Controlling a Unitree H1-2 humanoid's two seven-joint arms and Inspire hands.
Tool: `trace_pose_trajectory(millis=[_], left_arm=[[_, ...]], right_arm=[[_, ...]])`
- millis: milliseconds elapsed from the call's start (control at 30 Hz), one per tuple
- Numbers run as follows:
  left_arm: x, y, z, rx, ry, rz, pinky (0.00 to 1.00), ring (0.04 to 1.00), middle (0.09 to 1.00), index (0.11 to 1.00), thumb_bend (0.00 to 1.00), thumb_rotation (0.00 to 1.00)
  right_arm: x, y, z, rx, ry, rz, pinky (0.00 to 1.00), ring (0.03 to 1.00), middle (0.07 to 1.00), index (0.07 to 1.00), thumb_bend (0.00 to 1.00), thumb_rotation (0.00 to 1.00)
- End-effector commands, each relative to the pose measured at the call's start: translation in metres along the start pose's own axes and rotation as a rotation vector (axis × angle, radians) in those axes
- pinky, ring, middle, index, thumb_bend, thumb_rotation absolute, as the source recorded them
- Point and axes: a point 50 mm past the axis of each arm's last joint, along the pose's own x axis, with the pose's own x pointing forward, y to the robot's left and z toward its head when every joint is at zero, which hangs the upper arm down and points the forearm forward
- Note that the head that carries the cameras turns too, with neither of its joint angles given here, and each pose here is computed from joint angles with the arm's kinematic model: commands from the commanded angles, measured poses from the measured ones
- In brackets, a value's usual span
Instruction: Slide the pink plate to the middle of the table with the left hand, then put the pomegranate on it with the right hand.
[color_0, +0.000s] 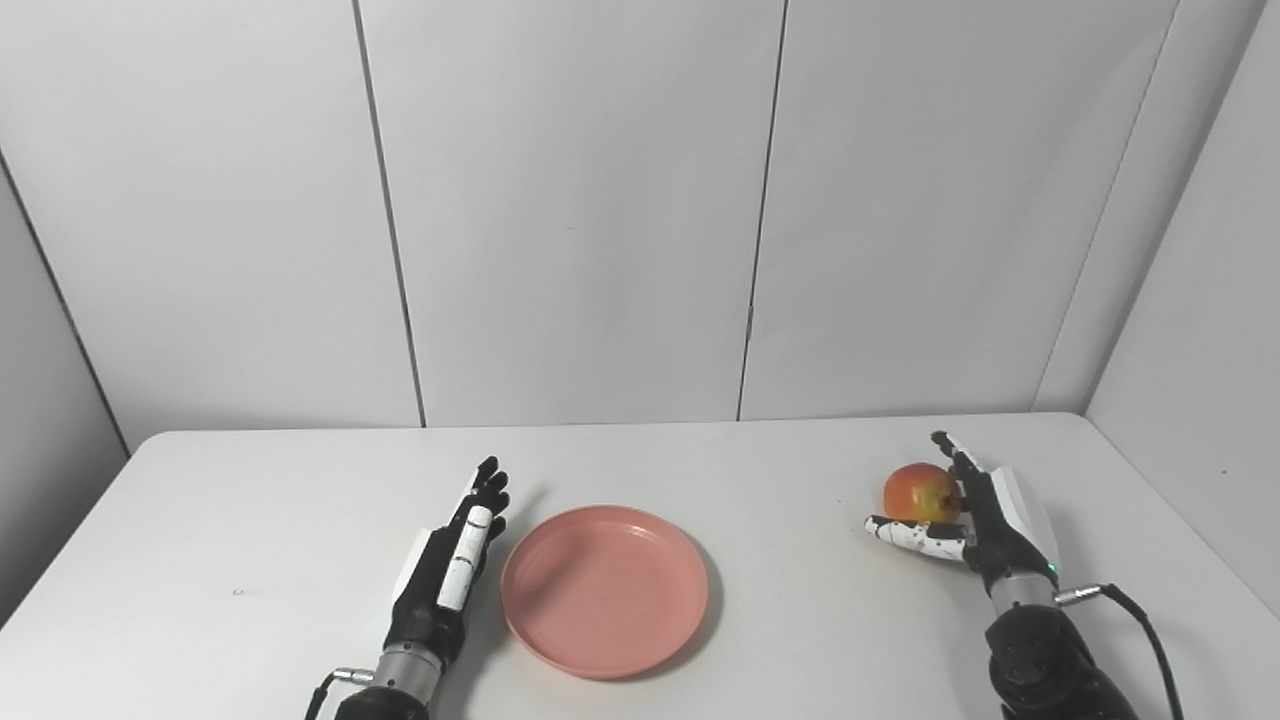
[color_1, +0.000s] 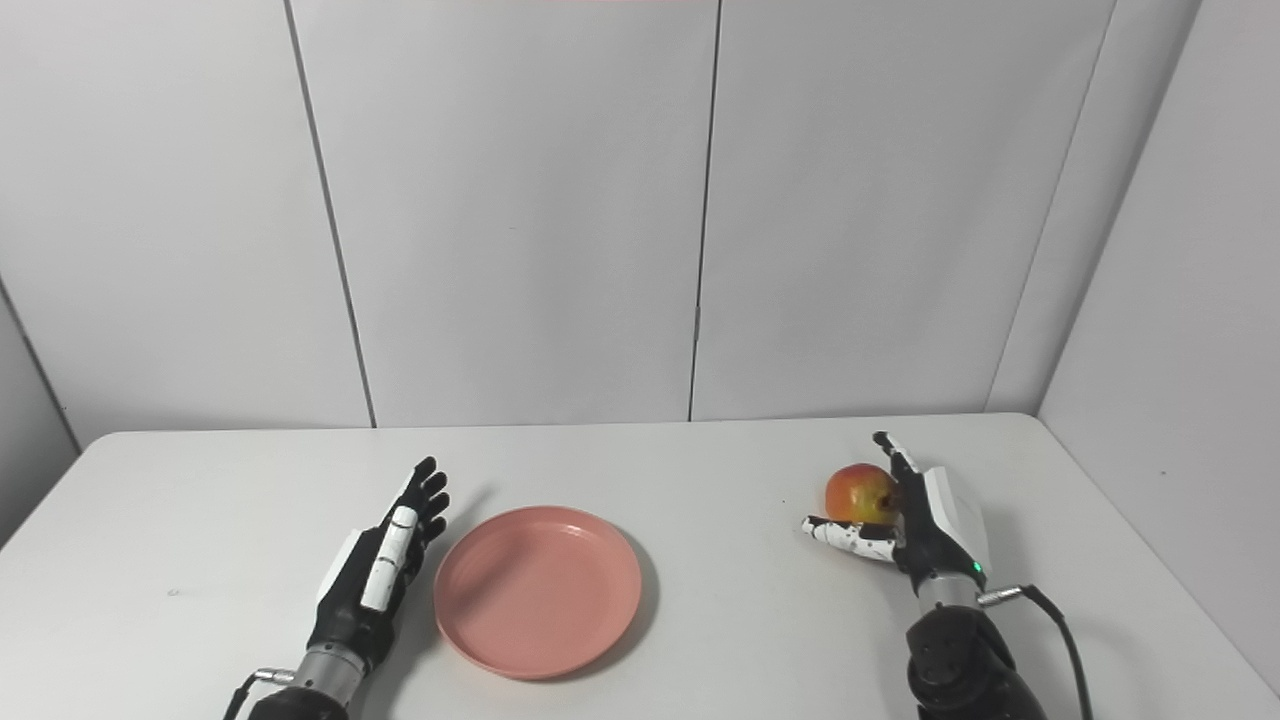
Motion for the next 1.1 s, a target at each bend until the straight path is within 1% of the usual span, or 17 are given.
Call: trace_pose_trajectory(millis=[0,133,233,300,367,433,500,533,567,700,833,1067], left_arm=[[-0.008,0.005,-0.006,-0.01,0.007,0.008,0.97,0.982,0.988,0.983,0.6,1.0],[-0.008,0.004,-0.005,-0.011,0.01,0.008,0.97,0.981,0.987,0.982,0.59,1.0],[-0.009,0.004,-0.006,-0.007,0.006,0.009,0.98,0.982,0.986,0.981,0.6,1.0],[-0.009,0.003,-0.006,-0.008,0.007,0.011,0.97,0.979,0.983,0.977,0.59,1.0],[-0.009,0.003,-0.006,-0.009,0.008,0.009,0.97,0.98,0.984,0.978,0.59,1.0],[-0.009,0.004,-0.006,-0.01,0.008,0.01,0.97,0.98,0.982,0.977,0.59,1.0],[-0.009,0.004,-0.005,-0.01,0.008,0.011,0.97,0.979,0.98,0.975,0.6,1.0],[-0.009,0.004,-0.005,-0.011,0.008,0.011,0.97,0.979,0.98,0.974,0.6,1.0],[-0.009,0.004,-0.005,-0.012,0.008,0.01,0.97,0.98,0.981,0.975,0.6,1.0],[-0.009,0.005,-0.005,-0.01,0.005,0.007,0.97,0.978,0.983,0.978,0.59,1.0],[-0.009,0.004,-0.004,-0.017,0.009,0.004,0.98,0.983,0.987,0.983,0.59,1.0],[-0.008,0.004,-0.005,-0.015,0.01,0.006,0.97,0.981,0.987,0.982,0.6,1.0]], right_arm=[[0.017,-0.021,0.018,-0.002,-0.057,-0.071,0.72,0.845,0.895,0.875,0.83,0.23],[0.016,-0.017,0.014,0.01,-0.077,-0.104,0.71,0.823,0.868,0.85,0.81,0.2],[0.016,-0.013,0.01,0.022,-0.094,-0.152,0.68,0.781,0.816,0.808,0.78,0.13],[0.016,-0.011,0.008,0.019,-0.109,-0.187,0.65,0.729,0.76,0.763,0.73,0.07],[0.016,-0.009,0.006,0.023,-0.117,-0.23,0.63,0.707,0.739,0.743,0.71,0.05],[0.017,-0.007,0.006,0.033,-0.125,-0.27,0.58,0.664,0.696,0.704,0.68,0.01],[0.017,-0.005,0.005,0.037,-0.13,-0.307,0.54,0.629,0.666,0.68,0.66,0.0],[0.017,-0.005,0.004,0.036,-0.13,-0.322,0.51,0.591,0.634,0.556,0.56,0.08],[0.017,-0.004,0.004,0.031,-0.135,-0.341,0.47,0.556,0.551,0.526,0.53,0.05],[0.016,-0.003,0.003,0.029,-0.163,-0.4,0.42,0.504,0.47,0.518,0.52,0.0],[0.016,-0.002,0.003,0.063,-0.176,-0.425,0.43,0.51,0.473,0.51,0.52,0.0],[0.016,-0.001,0.002,0.076,-0.181,-0.431,0.43,0.507,0.473,0.511,0.52,0.0]])
